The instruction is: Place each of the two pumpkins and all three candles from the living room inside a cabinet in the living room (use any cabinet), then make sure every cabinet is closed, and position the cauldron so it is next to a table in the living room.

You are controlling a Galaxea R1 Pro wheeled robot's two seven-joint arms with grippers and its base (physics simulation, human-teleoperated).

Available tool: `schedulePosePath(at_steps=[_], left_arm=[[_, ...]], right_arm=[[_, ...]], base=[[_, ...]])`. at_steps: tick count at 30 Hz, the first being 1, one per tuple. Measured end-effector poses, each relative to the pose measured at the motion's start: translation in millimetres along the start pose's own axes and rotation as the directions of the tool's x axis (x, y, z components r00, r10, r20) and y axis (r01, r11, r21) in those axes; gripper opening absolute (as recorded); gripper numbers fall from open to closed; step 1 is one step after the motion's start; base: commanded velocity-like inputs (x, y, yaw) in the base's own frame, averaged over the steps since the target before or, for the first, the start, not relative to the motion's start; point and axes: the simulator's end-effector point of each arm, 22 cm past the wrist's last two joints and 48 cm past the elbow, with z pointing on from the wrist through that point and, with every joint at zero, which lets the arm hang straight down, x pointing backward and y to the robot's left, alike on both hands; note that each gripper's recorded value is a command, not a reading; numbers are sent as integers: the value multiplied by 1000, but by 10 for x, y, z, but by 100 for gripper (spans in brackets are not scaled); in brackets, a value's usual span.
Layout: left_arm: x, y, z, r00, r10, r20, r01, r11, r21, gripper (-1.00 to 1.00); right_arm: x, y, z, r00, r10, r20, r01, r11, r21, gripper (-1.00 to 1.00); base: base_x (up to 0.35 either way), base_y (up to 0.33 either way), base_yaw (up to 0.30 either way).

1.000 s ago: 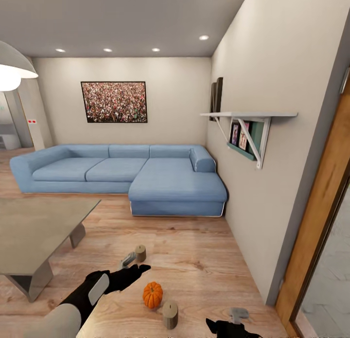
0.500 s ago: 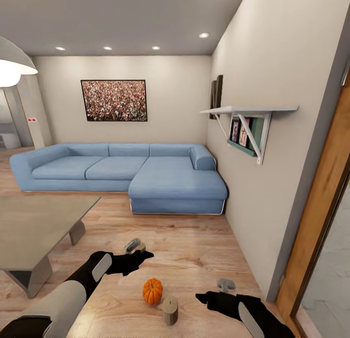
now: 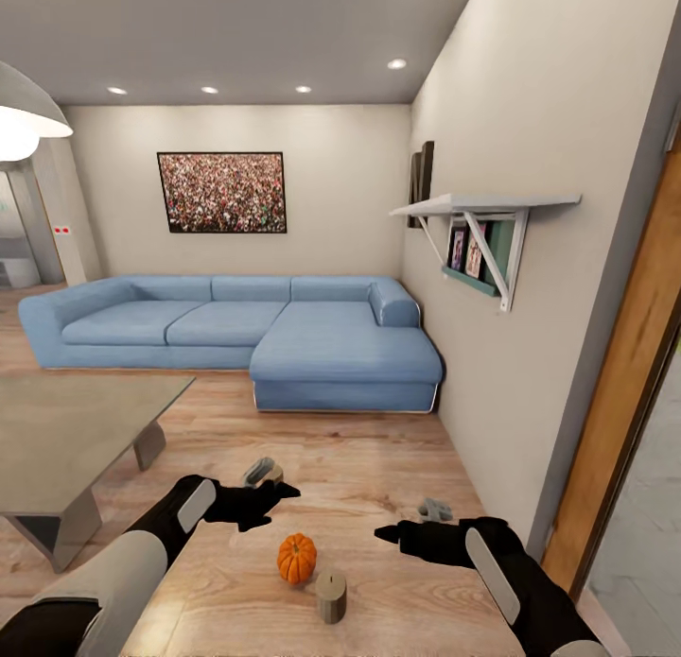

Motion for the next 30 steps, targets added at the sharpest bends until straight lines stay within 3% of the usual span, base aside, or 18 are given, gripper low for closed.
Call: schedulePosePath(at_steps=[11,15,30], left_arm=[[152,154,109,1000,-9,-23,9,1000,13,100],[328,224,117,995,-36,-94,37,999,10,100],[518,495,280,994,-33,-106,33,999,-3,100]], right_arm=[[191,-107,127,1000,-4,-12,4,1000,0,100],[276,-168,181,1000,-5,-18,5,1000,5,100],[600,-386,385,999,5,-36,-5,1000,15,100]], base=[[0,0,0],[0,0,0],[0,0,0]])
